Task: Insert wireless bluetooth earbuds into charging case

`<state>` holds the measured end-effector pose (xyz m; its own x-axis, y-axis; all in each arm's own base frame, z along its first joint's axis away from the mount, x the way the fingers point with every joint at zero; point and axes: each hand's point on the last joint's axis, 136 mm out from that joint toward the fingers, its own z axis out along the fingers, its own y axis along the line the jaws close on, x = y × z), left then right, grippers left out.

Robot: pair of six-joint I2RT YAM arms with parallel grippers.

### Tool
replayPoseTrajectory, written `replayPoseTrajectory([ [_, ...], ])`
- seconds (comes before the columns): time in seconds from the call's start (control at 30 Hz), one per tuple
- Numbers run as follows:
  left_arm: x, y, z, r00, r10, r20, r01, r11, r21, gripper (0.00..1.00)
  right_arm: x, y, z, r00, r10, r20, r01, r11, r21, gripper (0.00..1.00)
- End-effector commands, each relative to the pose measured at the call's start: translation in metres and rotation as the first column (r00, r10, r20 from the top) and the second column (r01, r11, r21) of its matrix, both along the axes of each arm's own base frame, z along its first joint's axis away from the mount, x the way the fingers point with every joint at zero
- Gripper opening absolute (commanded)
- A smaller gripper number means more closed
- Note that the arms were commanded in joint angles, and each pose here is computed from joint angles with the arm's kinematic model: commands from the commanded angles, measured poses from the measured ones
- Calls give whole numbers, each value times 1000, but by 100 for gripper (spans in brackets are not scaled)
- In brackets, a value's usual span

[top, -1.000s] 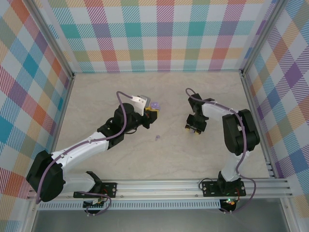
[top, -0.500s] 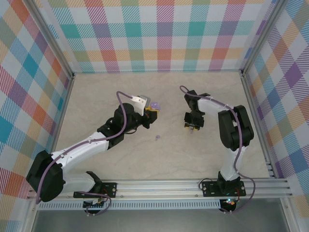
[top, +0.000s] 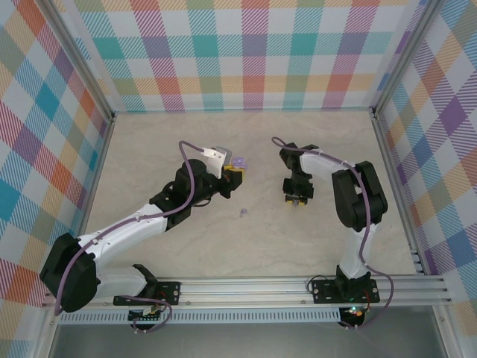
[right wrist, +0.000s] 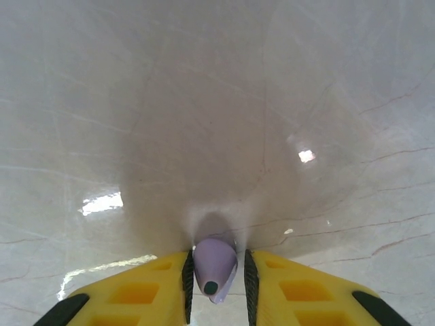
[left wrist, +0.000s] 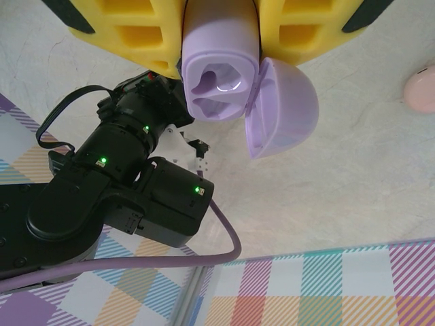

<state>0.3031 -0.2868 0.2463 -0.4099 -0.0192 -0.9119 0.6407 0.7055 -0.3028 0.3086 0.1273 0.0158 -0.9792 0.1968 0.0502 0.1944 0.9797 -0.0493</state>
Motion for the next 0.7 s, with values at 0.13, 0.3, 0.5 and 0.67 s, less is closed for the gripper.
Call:
replayPoseTrajectory([
  [0.13, -2, 2, 9, 1000, 0, 23, 0, 1000, -21, 10, 3, -5, -5, 1000, -22, 7, 22, 999, -40, 27],
  [0.3, -2, 2, 9, 1000, 0, 22, 1, 1000, -20, 10, 10, -3, 0, 997, -50, 61, 51, 998, -21, 27],
  [0.5, -3, 3, 10, 1000, -1, 24, 1, 1000, -20, 10, 12, -3, 2, 994, -76, 82, 77, 997, -12, 32],
  [0.67, -3, 3, 9, 1000, 1, 23, -1, 1000, -17, 10, 14, -4, 5, 990, -89, 112, 91, 996, -9, 28],
])
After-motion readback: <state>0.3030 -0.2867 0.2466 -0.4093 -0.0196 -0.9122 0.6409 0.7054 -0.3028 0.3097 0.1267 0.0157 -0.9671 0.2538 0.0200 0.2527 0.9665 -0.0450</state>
